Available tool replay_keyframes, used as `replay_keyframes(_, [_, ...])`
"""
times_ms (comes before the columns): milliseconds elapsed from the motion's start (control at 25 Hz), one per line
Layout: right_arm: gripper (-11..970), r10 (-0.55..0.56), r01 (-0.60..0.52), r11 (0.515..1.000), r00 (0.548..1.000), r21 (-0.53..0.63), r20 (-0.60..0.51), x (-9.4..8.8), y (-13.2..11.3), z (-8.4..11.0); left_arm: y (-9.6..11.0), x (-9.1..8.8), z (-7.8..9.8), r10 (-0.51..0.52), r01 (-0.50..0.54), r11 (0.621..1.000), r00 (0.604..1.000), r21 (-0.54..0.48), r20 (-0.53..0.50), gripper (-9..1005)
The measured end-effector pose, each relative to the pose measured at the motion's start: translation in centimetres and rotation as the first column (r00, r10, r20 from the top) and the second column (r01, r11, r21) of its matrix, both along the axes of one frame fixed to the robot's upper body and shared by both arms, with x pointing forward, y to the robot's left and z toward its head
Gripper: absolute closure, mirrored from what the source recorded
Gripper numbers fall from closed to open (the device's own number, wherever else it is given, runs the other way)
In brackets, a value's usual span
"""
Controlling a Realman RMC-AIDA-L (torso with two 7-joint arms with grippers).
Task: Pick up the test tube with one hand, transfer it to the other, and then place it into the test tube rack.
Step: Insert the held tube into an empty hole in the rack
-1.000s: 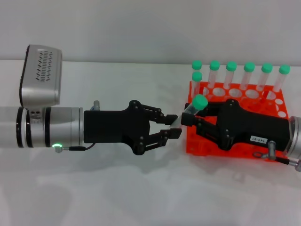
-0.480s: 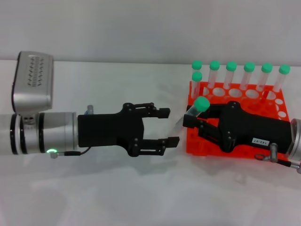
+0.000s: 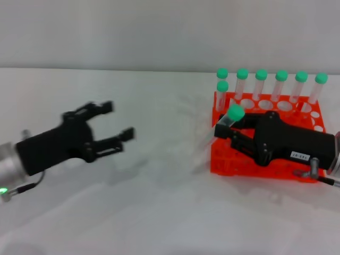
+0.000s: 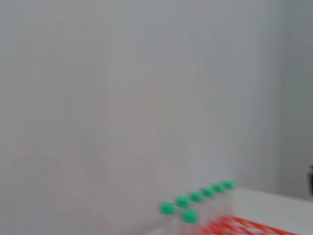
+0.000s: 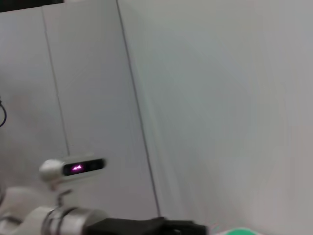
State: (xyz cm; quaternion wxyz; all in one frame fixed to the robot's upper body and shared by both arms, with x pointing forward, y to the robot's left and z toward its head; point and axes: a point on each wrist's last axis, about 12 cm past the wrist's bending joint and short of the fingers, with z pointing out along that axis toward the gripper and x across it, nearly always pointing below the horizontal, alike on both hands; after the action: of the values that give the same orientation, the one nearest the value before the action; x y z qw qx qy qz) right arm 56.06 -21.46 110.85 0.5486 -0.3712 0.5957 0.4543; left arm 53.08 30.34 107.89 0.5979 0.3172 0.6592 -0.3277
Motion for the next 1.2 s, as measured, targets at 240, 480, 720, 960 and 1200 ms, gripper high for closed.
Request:
replay_keyframes(240, [748, -0.057, 0.057, 0.998, 0.998, -0.021, 0.032, 1.3, -0.1, 0.6, 2.9, -4.0, -1.9, 0.245, -0.237, 0.965, 0.967, -0.112, 0.068, 103])
replay_keyframes(480, [747, -0.123, 0.128, 0.989, 0.990, -0.074, 0.066, 2.9, 0.3, 1.1, 3.3, -6.9, -3.6, 0.402, -0.380, 0.910, 0.906, -0.167, 0.130, 108])
replay_keyframes(720, [746, -0.197, 0.208, 0.968, 0.977, -0.139, 0.084, 4.4, 0.5, 0.9, 3.0, -8.1, -4.6, 0.463, -0.439, 0.882, 0.875, -0.172, 0.139, 108])
replay_keyframes(960, [744, -0.269, 0.283, 0.943, 0.958, -0.176, 0.096, 5.5, -0.2, 0.9, 3.3, -8.4, -4.8, 0.468, -0.447, 0.880, 0.875, -0.163, 0.123, 108])
replay_keyframes(1200, [743, -0.321, 0.338, 0.917, 0.940, -0.213, 0.113, 6.2, -1.0, 0.8, 3.6, -8.3, -5.0, 0.475, -0.458, 0.877, 0.873, -0.148, 0.113, 108])
